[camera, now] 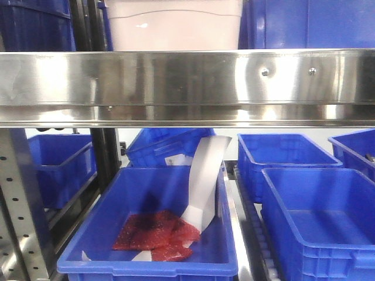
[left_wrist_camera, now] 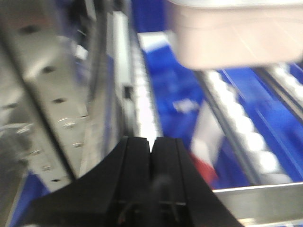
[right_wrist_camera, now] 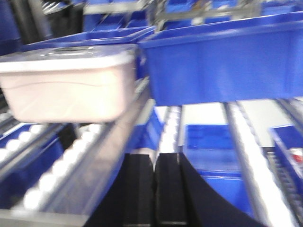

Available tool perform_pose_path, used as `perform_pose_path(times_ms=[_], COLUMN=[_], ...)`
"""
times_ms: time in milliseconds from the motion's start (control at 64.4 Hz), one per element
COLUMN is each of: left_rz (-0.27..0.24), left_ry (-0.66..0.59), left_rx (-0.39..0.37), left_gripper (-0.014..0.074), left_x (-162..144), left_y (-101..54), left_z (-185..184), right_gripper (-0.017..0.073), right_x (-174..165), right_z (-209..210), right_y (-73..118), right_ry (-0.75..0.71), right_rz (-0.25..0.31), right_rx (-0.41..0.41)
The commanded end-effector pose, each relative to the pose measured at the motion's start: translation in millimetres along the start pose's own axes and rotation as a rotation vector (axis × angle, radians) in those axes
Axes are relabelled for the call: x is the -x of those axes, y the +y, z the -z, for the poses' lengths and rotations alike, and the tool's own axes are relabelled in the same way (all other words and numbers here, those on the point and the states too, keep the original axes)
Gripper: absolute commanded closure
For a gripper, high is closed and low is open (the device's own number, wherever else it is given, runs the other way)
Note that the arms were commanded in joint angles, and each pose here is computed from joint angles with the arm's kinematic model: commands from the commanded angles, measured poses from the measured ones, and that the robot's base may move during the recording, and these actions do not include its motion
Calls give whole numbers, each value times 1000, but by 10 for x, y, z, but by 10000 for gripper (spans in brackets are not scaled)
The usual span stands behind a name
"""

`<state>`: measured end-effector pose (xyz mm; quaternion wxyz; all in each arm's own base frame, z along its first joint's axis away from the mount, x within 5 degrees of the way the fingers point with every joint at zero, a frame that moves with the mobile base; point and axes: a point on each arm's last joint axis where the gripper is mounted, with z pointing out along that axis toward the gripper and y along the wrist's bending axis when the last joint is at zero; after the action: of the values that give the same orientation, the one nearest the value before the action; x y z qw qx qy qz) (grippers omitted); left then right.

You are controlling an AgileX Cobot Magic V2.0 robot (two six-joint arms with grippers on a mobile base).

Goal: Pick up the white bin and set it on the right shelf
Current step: 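Push the bin forward and lower it onto the roller shelf, then open both grippers and pull them back from the bin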

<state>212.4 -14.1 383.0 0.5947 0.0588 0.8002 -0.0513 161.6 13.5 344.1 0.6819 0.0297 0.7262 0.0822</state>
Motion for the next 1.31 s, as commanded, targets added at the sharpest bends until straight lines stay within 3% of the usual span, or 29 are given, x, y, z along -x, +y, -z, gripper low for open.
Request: perform_pose_path(times_ms=[0, 280, 1072, 1165, 1181, 1196, 1212, 1290], left_rz=[28, 17, 37, -1, 27, 17, 54, 38], left_ry=[-204, -253, -270, -267, -270, -270, -280, -311], left_rx=[77, 95, 86, 107, 105, 114, 111, 123], left_gripper=[711, 711, 711, 711, 711, 711, 710, 710], left_x=[14, -518, -540, -556, -561, -570, -572, -638], left_y=[28, -38, -54, -43, -44, -39, -41, -51], left_z=[257, 690, 758, 775, 786, 797, 821, 917], right_gripper=[482, 482, 482, 482, 482, 482, 482, 482], right_x=[55, 10, 14, 14, 14, 14, 14, 14], right_z=[248, 725, 743, 743, 743, 743, 743, 743], right_y=[-55, -64, -61, -61, -61, -61, -61, -61], right_ry=[-131, -274, -279, -279, -279, -279, -279, -279], right_rz=[-11, -16, -16, -16, -16, -16, -16, -16], right_rx=[-46, -18, -15, -15, -15, -15, -15, -15])
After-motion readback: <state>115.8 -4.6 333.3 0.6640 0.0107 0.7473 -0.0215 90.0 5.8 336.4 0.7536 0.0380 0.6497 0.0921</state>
